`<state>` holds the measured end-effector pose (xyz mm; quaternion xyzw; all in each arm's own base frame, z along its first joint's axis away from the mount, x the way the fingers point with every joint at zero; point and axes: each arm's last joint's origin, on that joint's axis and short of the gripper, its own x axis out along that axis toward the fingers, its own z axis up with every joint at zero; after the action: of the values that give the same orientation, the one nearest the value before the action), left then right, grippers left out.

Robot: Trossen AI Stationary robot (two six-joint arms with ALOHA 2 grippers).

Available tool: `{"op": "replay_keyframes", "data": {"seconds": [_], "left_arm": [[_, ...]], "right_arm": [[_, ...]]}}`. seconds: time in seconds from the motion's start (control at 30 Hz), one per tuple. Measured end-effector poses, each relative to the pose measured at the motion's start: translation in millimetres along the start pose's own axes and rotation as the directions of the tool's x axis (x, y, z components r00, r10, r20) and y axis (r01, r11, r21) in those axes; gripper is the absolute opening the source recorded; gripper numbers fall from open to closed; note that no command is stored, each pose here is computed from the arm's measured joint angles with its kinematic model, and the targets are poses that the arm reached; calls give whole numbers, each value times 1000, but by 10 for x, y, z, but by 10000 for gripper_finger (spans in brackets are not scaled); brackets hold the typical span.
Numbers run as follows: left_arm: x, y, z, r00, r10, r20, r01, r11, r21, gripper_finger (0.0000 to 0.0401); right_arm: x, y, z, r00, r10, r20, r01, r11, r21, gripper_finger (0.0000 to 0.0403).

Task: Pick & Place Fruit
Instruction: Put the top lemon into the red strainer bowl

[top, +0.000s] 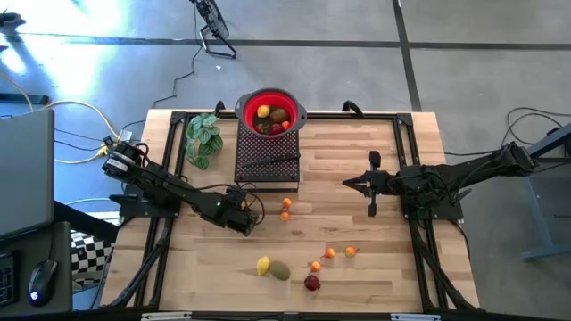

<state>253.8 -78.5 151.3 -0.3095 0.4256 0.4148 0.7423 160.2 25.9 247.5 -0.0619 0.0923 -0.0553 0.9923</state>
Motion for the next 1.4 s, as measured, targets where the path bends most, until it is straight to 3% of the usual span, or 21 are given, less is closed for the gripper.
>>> {"op": "replay_keyframes", "data": {"seconds": [0.53,0.8,1.1,1.4], "left_arm": [[-2,-24,2,1000,-23,-9,23,1000,2,216],[-125,-177,78,996,-86,-18,87,993,80,216],[-510,-529,325,970,-240,32,231,957,177,216],[-1095,-861,840,900,-409,149,347,882,320,216]], "right_arm": [[0,0,0,1000,0,0,0,1000,0,3],[0,0,0,1000,0,0,0,1000,0,3],[0,0,0,1000,0,0,0,1000,-2,3],[0,1,0,1000,0,0,0,1000,-3,3]]}}
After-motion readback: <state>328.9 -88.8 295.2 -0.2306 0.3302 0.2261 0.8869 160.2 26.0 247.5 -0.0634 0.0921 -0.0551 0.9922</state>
